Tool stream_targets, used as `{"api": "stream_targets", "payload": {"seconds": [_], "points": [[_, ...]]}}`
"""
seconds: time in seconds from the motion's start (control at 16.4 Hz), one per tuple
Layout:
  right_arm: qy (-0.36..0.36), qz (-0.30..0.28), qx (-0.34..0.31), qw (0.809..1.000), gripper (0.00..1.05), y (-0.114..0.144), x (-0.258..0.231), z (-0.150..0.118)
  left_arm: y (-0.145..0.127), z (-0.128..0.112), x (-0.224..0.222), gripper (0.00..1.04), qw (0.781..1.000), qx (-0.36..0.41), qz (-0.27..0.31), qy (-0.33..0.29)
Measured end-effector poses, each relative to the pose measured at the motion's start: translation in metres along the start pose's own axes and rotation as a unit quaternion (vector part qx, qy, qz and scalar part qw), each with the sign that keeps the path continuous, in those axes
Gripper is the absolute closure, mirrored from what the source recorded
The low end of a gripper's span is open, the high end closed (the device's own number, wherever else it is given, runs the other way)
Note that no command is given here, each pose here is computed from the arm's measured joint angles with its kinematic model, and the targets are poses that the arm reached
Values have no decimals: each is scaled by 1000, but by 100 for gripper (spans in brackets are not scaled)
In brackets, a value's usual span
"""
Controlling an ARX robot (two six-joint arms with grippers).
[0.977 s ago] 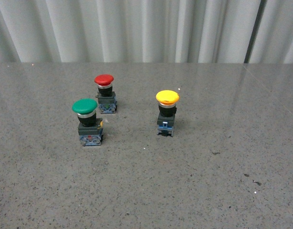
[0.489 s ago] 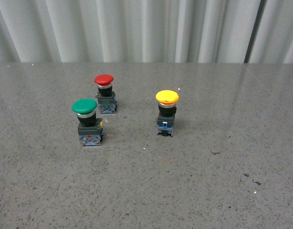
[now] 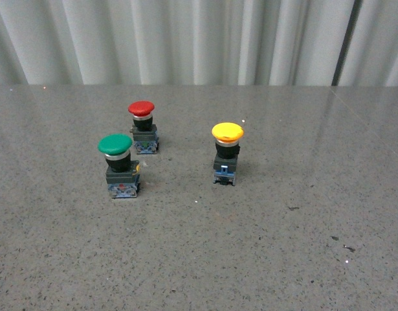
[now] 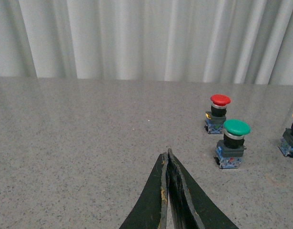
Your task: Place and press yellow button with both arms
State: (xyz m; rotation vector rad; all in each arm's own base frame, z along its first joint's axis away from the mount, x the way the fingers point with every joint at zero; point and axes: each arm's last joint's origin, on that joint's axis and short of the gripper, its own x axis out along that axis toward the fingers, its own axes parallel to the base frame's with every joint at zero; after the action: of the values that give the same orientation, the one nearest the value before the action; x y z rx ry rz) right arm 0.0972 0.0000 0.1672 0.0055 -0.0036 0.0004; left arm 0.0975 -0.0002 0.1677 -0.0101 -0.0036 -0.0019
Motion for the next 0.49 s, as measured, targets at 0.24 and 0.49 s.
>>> {"api": "stream_targets", "payload": {"seconds": [0.24, 0.49], "points": [[0, 0, 0, 1000, 7, 0, 0, 0, 0, 0, 0, 68, 1000, 0, 0, 2], [72, -32, 40, 996, 7, 2, 3, -1, 0, 0, 0, 19, 1000, 0, 1, 2]]}}
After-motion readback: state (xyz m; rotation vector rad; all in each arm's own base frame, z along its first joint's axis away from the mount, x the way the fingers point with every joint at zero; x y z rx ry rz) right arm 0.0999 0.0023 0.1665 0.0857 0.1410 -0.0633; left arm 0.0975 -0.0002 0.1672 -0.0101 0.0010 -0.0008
